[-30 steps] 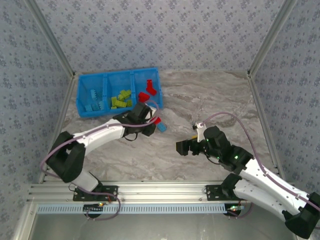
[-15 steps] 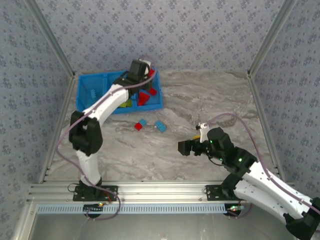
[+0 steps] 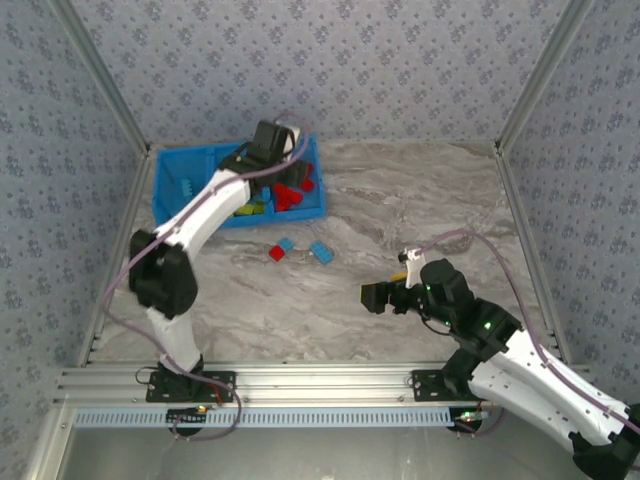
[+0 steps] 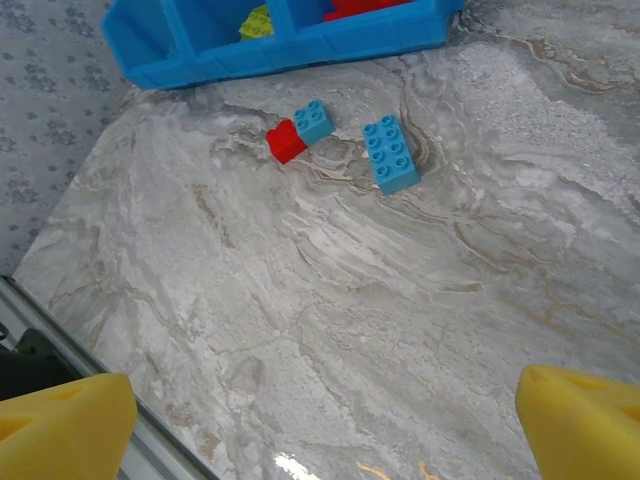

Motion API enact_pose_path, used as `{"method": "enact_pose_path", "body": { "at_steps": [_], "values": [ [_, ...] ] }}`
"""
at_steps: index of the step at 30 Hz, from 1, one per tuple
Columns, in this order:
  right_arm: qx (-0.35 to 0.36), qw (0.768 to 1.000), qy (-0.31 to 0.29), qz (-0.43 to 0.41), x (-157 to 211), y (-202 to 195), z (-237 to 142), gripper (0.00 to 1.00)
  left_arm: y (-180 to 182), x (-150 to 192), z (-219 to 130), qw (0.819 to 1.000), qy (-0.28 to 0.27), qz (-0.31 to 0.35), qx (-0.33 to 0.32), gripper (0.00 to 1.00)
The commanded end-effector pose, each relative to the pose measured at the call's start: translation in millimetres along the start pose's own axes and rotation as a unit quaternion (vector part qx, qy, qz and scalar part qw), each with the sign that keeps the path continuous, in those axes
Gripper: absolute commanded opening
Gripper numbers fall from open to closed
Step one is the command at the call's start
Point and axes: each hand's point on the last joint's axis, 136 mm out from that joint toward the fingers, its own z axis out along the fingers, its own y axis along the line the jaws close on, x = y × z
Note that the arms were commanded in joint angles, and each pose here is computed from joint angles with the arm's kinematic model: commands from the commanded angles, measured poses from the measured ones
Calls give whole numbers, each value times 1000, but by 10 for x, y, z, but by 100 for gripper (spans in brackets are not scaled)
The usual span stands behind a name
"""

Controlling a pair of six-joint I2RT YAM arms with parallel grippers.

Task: Sort the legos into containers by color

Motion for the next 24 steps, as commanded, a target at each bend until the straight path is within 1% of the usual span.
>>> {"method": "enact_pose_path", "body": {
  "at_steps": [1,4,7,9,11,12,13,14,17,19,24],
  "values": [
    [20,1000,5,-2,5,-70,103,100,-412,-60,-798,994,-80,41,61,57],
    [11,1000,23,-15,-16,2,253,100,-588,295,-1267,985,-98,107,89,58],
    [-3,999,37,-28,-43,88,456,100,-801,787,-1650,962,-89,220,133,62],
    [-6,998,45,-36,-74,122,617,100,-869,1152,-1854,935,-78,306,160,67],
    [-2,997,56,-47,-85,124,790,100,-881,1520,-1969,900,-73,382,195,73],
    [0,997,61,-56,-106,134,885,100,-878,1687,-2025,881,-79,416,211,75],
    [5,996,68,-65,-123,128,985,100,-863,1843,-2048,866,-86,441,221,77],
    [14,994,73,-75,-140,110,1071,100,-861,1931,-2060,856,-96,454,227,79],
    [58,989,94,-103,-184,-24,1348,100,-809,2127,-2013,837,-125,484,220,86],
    [79,984,110,-118,-184,-104,1531,100,-763,2199,-1951,829,-127,504,207,90],
    [103,975,137,-138,-146,-233,1914,100,-636,2322,-1790,832,-89,518,179,95]
  ]
}}
